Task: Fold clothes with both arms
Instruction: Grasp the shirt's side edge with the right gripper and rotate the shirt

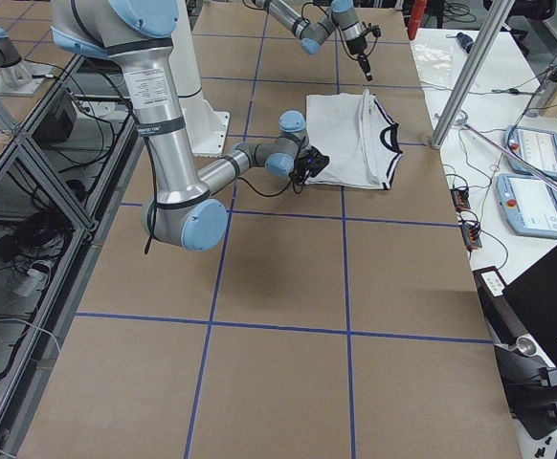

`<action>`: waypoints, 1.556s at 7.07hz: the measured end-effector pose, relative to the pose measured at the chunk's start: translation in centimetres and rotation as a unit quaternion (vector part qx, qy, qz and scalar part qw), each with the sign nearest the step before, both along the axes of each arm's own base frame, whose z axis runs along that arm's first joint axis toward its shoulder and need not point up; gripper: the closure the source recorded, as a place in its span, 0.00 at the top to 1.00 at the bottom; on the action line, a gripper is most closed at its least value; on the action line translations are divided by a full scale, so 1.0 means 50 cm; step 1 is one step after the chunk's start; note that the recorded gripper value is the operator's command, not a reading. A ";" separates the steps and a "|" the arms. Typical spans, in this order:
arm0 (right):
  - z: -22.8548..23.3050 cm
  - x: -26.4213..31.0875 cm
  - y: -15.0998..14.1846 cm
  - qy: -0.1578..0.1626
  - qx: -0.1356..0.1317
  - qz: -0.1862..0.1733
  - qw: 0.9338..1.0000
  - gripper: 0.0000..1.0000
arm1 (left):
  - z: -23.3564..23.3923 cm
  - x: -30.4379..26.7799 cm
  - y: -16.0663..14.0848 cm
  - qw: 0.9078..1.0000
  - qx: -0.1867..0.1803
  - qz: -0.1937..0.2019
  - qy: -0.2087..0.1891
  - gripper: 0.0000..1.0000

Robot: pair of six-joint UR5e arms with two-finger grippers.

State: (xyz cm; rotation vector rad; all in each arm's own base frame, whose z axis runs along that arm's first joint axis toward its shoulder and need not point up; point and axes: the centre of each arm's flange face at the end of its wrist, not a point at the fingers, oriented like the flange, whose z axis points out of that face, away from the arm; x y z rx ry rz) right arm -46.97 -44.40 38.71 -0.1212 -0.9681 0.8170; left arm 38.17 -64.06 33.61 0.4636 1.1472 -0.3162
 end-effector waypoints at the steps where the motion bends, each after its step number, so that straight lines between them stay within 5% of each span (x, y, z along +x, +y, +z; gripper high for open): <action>1: -0.004 0.002 0.000 -0.002 0.001 0.000 1.000 0.00 | -0.003 -0.001 0.001 1.000 0.001 0.000 0.001 0.40; 6: -0.049 0.056 0.032 -0.024 0.012 -0.003 1.000 0.00 | -0.013 -0.004 0.003 1.000 0.004 0.000 0.004 0.40; 7: -0.058 0.095 0.067 -0.025 0.011 -0.007 1.000 0.00 | -0.021 -0.006 0.007 1.000 0.007 0.000 0.007 0.55; 9: -0.087 0.157 0.200 -0.012 -0.004 -0.044 0.999 0.00 | -0.049 -0.031 0.059 0.999 0.022 0.019 0.026 0.77; 11: -0.124 0.172 0.366 0.010 -0.032 -0.113 0.993 0.00 | -0.097 -0.061 0.152 0.994 -0.009 0.072 0.086 0.88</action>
